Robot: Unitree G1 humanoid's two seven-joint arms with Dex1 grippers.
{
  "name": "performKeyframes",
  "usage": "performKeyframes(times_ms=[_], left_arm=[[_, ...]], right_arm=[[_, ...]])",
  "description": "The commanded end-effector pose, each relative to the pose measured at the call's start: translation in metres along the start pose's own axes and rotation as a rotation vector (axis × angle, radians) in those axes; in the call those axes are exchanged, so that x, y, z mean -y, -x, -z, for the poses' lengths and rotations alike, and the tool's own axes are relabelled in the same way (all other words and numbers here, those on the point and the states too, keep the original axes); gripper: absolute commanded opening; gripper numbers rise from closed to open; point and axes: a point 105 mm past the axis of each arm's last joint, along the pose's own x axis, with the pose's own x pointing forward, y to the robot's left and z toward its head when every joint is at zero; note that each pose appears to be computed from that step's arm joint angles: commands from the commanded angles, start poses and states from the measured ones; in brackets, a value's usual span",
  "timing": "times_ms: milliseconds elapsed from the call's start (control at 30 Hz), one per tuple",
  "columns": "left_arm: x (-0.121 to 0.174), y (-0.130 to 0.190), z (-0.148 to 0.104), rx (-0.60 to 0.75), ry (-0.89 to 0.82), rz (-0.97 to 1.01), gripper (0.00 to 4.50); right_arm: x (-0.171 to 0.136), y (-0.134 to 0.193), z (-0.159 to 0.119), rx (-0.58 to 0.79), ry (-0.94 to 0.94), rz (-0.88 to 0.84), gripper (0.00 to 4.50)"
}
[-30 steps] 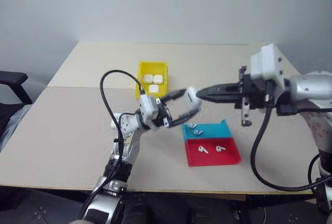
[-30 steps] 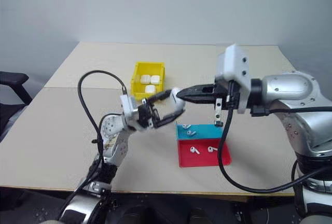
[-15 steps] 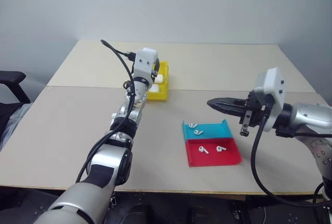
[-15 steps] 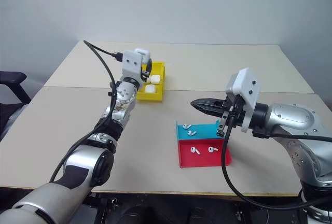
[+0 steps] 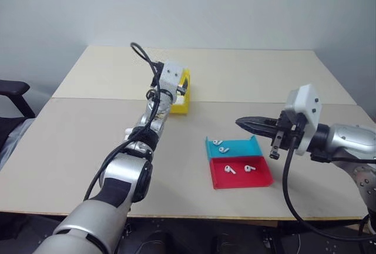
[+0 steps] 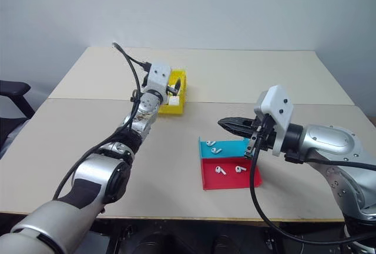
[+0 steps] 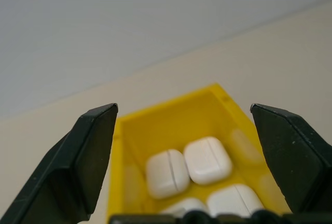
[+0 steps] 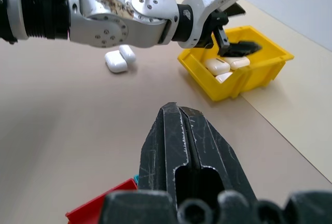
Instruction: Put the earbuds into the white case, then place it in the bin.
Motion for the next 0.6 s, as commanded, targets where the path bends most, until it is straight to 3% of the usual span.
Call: performKeyframes(times_ms=[33,133,367,600], left_arm=[[0.004,0.025,-0.044,0.209,0.151,0.311,4.46],[0.008,0.069,-0.050,0.291,0.128,0.533,4.46],[0.006,0.161,-0.024,0.148,-0.037,0.798,4.46],[0.004,0.232,-0.029,0.018,0.104,0.978,4.46]], right_arm=[[0.001,0.008,-0.006,-0.012,0.065,-0.001,0.00],[0.002,0.018,0.002,-0.071,0.094,-0.044,0.00],[0.014,0.056,0.023,-0.231,0.250,-0.147,0.00],[0.018,0.079,0.030,-0.286,0.354,-0.225,0.00]])
